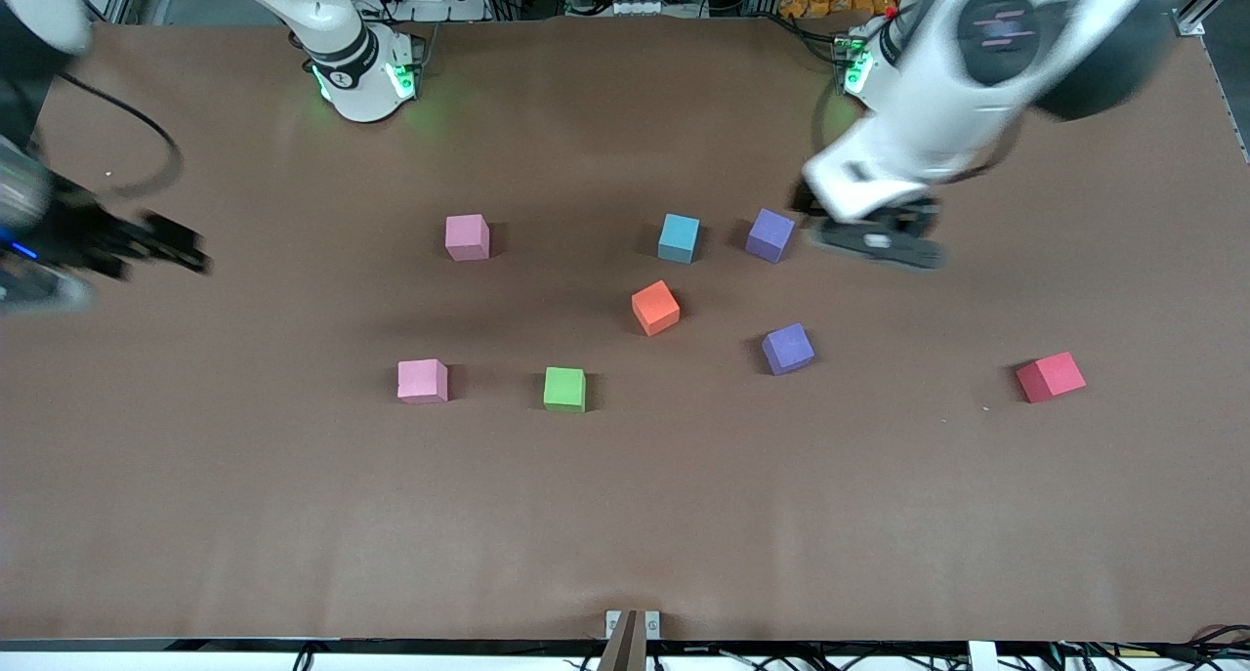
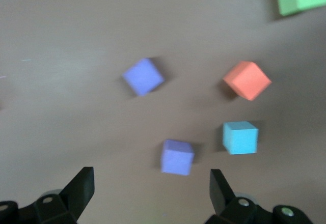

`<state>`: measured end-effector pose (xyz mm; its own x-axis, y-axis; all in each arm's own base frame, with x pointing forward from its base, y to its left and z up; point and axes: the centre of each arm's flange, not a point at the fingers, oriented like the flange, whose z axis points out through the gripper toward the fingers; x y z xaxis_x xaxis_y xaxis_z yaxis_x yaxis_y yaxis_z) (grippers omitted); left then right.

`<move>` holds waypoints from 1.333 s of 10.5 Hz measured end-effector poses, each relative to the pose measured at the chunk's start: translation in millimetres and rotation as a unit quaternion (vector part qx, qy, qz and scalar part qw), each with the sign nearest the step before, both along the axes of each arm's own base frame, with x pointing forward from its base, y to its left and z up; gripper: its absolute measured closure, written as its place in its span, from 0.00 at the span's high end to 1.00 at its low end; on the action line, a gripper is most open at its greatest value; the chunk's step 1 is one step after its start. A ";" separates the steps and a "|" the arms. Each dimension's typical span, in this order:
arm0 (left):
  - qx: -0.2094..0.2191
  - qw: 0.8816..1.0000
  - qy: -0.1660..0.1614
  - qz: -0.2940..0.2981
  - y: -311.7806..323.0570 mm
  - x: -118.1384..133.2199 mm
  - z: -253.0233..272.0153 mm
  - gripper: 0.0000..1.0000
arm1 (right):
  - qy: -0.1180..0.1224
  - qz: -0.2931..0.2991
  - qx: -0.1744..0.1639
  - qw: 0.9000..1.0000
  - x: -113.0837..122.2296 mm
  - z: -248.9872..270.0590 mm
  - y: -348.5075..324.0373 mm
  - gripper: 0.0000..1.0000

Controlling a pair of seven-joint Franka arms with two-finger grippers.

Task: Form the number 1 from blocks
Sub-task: 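Reach the left gripper to the cyan cube while the right gripper reaches a pink cube, then close both grippers on the cubes and lift them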

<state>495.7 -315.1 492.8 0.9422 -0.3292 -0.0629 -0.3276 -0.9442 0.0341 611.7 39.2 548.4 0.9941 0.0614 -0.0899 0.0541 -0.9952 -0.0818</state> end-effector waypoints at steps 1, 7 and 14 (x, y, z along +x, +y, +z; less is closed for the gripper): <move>-0.005 1.000 -0.003 -0.014 -24.0 -16.2 -31.1 1.00 | 0.009 0.008 0.004 1.000 19.6 -41.9 17.6 1.00; 0.008 0.999 0.035 -0.030 -106.9 -115.4 -164.1 1.00 | 0.021 0.039 0.009 0.999 67.4 -226.8 102.1 1.00; 0.003 0.999 0.054 -0.001 -127.6 -126.9 -229.4 1.00 | 0.061 -0.010 0.010 0.998 60.6 -305.5 113.9 1.00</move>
